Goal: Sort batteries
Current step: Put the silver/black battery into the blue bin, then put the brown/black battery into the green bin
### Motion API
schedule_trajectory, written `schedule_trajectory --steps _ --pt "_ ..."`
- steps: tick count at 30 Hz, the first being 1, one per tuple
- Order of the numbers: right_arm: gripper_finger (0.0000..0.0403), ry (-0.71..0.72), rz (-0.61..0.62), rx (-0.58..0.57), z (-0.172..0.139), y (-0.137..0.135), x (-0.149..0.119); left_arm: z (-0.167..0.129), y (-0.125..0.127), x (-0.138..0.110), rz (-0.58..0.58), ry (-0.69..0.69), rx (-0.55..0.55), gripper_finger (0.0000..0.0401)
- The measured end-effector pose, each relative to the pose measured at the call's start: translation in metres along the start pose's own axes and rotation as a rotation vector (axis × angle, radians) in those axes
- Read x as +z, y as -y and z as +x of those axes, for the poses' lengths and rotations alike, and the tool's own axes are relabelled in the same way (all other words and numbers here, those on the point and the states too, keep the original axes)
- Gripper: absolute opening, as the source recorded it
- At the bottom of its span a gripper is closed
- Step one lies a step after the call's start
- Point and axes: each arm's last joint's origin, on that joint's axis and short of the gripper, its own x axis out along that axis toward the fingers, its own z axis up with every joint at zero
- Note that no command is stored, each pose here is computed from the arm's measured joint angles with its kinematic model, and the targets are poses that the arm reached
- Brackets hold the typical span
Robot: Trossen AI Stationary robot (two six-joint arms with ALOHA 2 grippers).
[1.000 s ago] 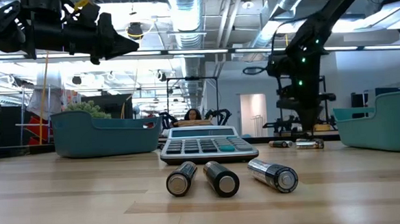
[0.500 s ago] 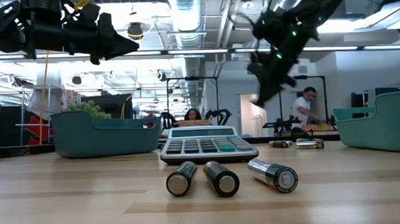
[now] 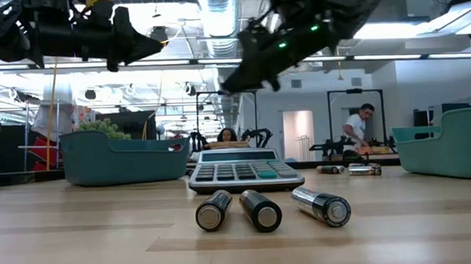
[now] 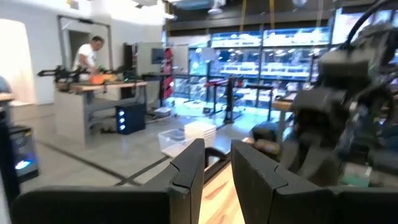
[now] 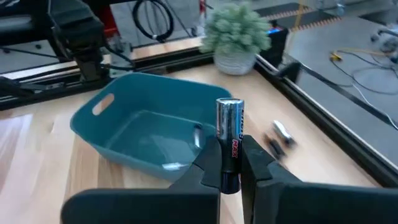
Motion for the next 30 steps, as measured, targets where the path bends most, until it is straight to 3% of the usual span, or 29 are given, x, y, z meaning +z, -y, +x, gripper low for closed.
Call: schedule_trajectory --steps 10,16,24,30 --pt "0.003 0.029 -0.083 0.154 0.076 -0.033 0.006 -0.004 0.003 0.006 -0.008 0.032 -0.039 0.0076" --pt "0.008 -0.056 -0.083 0.162 0.103 -0.032 -0.006 -0.008 0.003 0.01 -0.007 0.036 -0.045 0.0076" --pt "0.0197 -0.064 -0.106 0.156 0.108 -0.028 -0.005 -0.009 0.003 0.008 0.001 0.017 -0.045 0.0076" --pt "0.0226 -0.001 -0.192 0.142 0.091 -0.02 0.025 -0.009 0.003 0.007 0.013 0.008 -0.044 0.0076"
